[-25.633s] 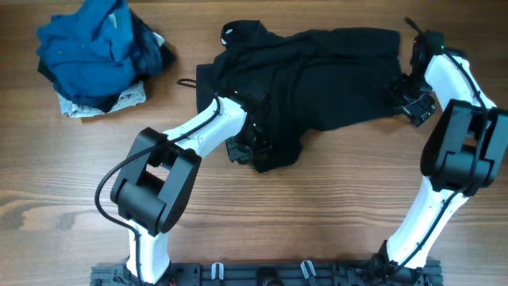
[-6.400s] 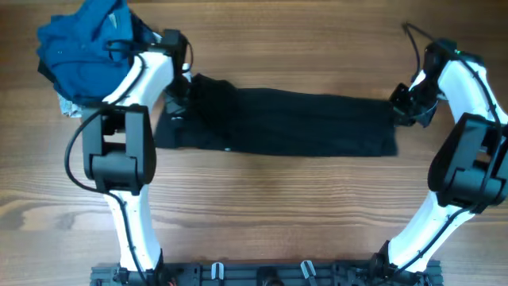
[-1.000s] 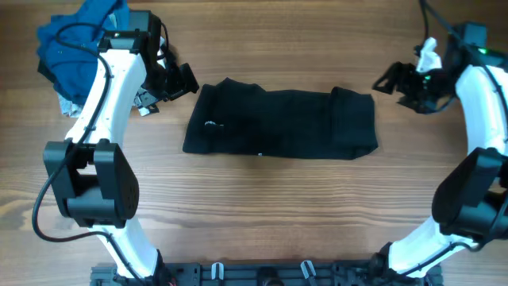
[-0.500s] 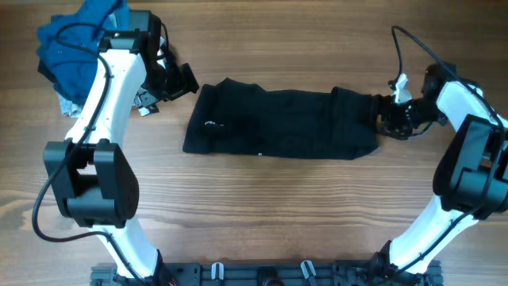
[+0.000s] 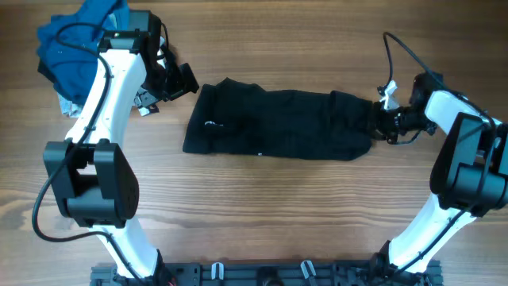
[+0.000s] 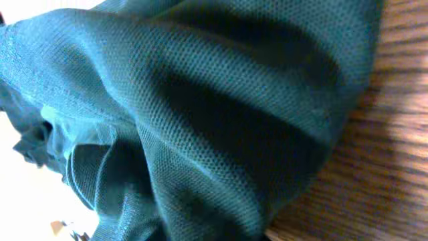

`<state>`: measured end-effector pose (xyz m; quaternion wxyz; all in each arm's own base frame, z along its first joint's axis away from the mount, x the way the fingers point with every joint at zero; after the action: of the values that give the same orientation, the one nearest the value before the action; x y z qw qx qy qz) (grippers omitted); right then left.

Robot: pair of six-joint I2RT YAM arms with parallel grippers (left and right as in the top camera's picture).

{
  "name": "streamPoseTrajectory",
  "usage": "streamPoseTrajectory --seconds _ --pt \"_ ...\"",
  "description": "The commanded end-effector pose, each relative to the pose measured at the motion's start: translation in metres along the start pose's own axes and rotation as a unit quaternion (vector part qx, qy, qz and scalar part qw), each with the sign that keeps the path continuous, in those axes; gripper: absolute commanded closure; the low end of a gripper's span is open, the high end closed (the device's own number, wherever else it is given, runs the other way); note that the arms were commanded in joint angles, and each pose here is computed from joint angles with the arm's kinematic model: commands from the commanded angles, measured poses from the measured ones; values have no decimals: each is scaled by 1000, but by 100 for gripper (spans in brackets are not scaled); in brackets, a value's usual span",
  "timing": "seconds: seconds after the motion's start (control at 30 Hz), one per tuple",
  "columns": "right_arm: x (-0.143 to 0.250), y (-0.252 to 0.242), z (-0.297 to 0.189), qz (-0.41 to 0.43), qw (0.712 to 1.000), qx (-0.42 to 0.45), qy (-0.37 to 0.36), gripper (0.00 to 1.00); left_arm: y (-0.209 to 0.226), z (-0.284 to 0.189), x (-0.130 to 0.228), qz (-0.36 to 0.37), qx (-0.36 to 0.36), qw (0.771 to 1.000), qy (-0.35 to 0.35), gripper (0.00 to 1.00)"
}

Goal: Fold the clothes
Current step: 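Fold the shirt's right end leftward over it with the right gripper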

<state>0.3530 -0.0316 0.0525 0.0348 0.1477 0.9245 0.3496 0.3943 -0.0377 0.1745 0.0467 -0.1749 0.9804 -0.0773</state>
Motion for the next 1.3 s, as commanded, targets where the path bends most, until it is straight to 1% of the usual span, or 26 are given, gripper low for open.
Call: streamPoseTrajectory --seconds 0.0,0.1,0.23,0.3,0.37,0.4,0.47,0.53,0.67,0.83,0.97,1.07,1.13,1.2,1.23,1.27 --pt "0 -12 7 25 999 45 7 96 0 -4 -3 -3 7 1000 -6 0" --pt "-9 -18 -8 29 993 113 4 96 0 -4 -3 -4 7 1000 -5 0" --pt "-31 -17 -47 36 983 180 -18 96 0 -4 -3 -4 7 1000 -5 0" --pt "-40 -20 -70 61 962 263 -35 96 0 -4 -3 -4 7 1000 -5 0" --pt "-43 -20 -86 71 945 316 -39 96 0 -4 -3 -3 7 1000 -6 0" --pt "-43 -17 -92 68 940 333 -37 96 0 -4 -3 -3 7 1000 -6 0" --pt "-44 -9 -94 61 937 342 -35 96 0 -4 -3 -4 7 1000 -6 0" --pt "-44 -2 -89 51 931 359 -32 95 0 -4 -3 -3 7 1000 -6 0" --pt "-40 16 -76 35 899 435 -36 96 0 -4 -3 -4 7 1000 -5 0" --pt "-29 54 -46 -20 871 490 -32 96 0 -4 -3 -4 7 1000 -5 0" --pt "-14 88 -16 -70 868 491 -21 95 0 -4 -3 -3 7 1000 -6 0" --pt "-6 104 -1 -98 866 490 -15 92 0 -4 -3 -3 7 1000 -6 0" --pt "2 114 13 -114 872 477 -11 88 0 -4 -3 -4 7 1000 -6 0" --pt "8 123 26 -125 882 454 1 78 0 -4 -3 -4 7 1000 -6 0" --pt "11 126 32 -132 886 444 8 57 0 -4 -3 -4 7 1000 -5 0" --pt "13 127 35 -135 889 437 10 44 0 -4 -3 -4 7 1000 -5 0"
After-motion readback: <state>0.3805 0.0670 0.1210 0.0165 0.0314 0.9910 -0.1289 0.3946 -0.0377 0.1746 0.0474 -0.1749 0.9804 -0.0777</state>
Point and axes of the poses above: each gripper's point midway between its finger pads, its own z axis out along the fingers, its own y axis along the line the jaws close on, x = y × z, the point moved 7 cm from there along -z, back along the fingers, and after that the axes turned 4 degrees about z, right-handed, at the moved point
